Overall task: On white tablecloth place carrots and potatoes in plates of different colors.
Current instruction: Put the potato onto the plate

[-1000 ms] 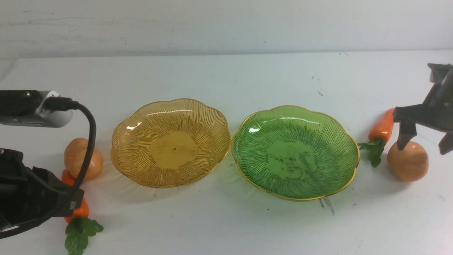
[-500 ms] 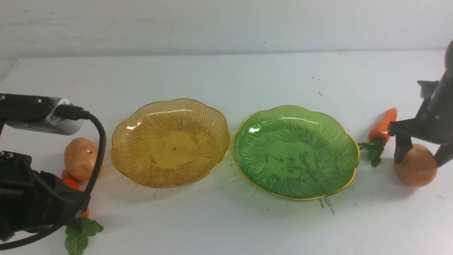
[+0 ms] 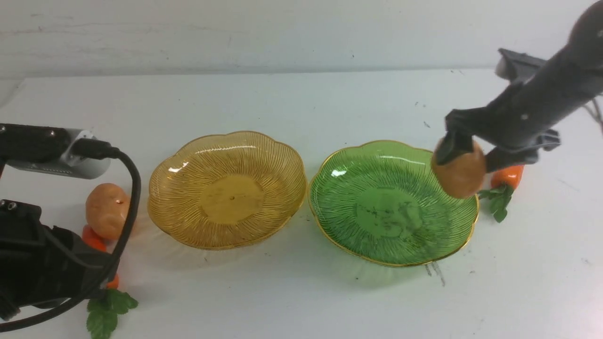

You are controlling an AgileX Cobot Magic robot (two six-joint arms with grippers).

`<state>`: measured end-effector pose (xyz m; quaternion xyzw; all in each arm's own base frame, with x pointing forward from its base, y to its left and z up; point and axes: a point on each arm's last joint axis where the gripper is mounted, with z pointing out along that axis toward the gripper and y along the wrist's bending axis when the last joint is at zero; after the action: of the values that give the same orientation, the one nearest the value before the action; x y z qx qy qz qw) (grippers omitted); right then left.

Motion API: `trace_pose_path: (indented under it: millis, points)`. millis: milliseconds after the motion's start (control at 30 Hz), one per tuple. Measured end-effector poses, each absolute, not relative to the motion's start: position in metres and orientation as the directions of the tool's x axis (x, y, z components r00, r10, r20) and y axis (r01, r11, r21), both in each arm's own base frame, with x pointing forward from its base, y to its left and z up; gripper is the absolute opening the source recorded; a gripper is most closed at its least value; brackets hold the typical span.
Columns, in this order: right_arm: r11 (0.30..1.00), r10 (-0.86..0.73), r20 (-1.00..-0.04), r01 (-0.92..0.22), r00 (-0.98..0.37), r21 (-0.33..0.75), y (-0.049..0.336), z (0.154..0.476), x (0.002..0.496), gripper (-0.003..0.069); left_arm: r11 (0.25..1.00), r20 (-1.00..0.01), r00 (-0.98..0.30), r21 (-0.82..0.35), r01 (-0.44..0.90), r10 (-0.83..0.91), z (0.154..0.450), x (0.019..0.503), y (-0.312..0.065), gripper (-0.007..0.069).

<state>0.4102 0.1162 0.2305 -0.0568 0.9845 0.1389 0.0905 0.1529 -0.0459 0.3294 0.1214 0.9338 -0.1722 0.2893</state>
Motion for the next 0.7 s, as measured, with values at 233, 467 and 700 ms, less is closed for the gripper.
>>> trace_pose_path:
  millis: [233, 467, 700]
  points:
    - [0.967, -0.104, -0.266, -0.160, -0.958, 0.199, 0.110, 0.266, 0.409, 0.0679, 0.932, -0.563, -0.818, -0.223, 0.286, 0.117, 0.327, 0.153, -0.041, -0.0004]
    - [1.000, 0.021, -0.394, 0.020, -0.919, 0.006, 0.042, 0.316, 0.400, 0.0372, 0.971, -0.491, -0.866, -0.148, 0.190, 0.094, 0.322, 0.150, -0.030, -0.0004]
    - [0.967, 0.242, -0.250, 0.212, -0.937, 0.143, -0.016, 0.249, 0.431, 0.0077, 0.972, -0.490, -0.867, -0.144, 0.184, 0.091, 0.322, 0.150, -0.030, -0.0004]
